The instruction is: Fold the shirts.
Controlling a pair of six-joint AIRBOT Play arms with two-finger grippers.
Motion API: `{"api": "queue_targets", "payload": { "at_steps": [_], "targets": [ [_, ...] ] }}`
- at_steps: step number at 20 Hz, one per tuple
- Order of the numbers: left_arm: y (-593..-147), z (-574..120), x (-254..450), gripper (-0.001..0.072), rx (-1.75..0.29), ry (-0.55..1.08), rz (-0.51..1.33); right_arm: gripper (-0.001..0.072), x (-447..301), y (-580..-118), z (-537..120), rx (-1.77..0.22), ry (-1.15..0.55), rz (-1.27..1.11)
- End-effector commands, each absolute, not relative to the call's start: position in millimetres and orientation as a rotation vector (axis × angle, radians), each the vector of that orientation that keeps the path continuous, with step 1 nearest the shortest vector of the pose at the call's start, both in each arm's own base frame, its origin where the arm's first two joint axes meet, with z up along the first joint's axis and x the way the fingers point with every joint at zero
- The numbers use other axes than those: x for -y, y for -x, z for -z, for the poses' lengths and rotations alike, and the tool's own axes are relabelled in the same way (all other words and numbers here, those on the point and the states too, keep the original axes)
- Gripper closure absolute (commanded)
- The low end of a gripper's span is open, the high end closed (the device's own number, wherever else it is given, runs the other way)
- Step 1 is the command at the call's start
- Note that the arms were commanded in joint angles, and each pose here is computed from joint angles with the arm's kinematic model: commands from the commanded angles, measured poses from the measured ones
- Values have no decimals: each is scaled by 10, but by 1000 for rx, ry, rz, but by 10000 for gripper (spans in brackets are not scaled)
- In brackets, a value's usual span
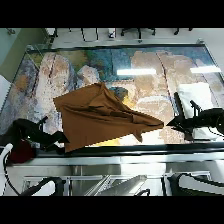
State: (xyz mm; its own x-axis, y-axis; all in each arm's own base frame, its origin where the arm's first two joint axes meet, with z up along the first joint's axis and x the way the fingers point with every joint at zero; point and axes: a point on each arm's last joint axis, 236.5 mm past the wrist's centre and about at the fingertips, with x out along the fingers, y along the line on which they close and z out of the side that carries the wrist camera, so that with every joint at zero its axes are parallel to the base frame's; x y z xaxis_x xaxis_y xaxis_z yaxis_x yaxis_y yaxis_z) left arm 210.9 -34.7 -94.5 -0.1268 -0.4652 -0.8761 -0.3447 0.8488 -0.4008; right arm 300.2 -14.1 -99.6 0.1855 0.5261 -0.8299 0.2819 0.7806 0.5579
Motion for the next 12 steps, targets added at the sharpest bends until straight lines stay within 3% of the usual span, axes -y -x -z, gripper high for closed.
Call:
{"api": "queue_targets", "payload": {
  "at_steps": [1,3,4,6,7,8,12],
  "targets": [
    [-2122,1128,624,45,-1663,767,154,274,105,-2987,1009,-1415,-711,-225],
    [-2108,1223,700,45,-1705,781,174,274,103,-2990,1007,-1414,-712,-225],
    [-2111,1263,722,125,-1728,772,186,274,101,-2992,1005,-1413,-714,-226],
    [-2199,1277,737,375,-1737,756,202,274,95,-2996,1000,-1411,-717,-228],
    [-2279,1242,731,589,-1722,743,210,274,94,-2996,1000,-1411,-713,-231],
    [-2361,1193,727,687,-1701,725,219,274,90,-2995,1004,-1408,-700,-242],
    [-2653,880,631,687,-1597,659,238,273,32,-2997,1107,-1422,-654,-284]
  ]
}}
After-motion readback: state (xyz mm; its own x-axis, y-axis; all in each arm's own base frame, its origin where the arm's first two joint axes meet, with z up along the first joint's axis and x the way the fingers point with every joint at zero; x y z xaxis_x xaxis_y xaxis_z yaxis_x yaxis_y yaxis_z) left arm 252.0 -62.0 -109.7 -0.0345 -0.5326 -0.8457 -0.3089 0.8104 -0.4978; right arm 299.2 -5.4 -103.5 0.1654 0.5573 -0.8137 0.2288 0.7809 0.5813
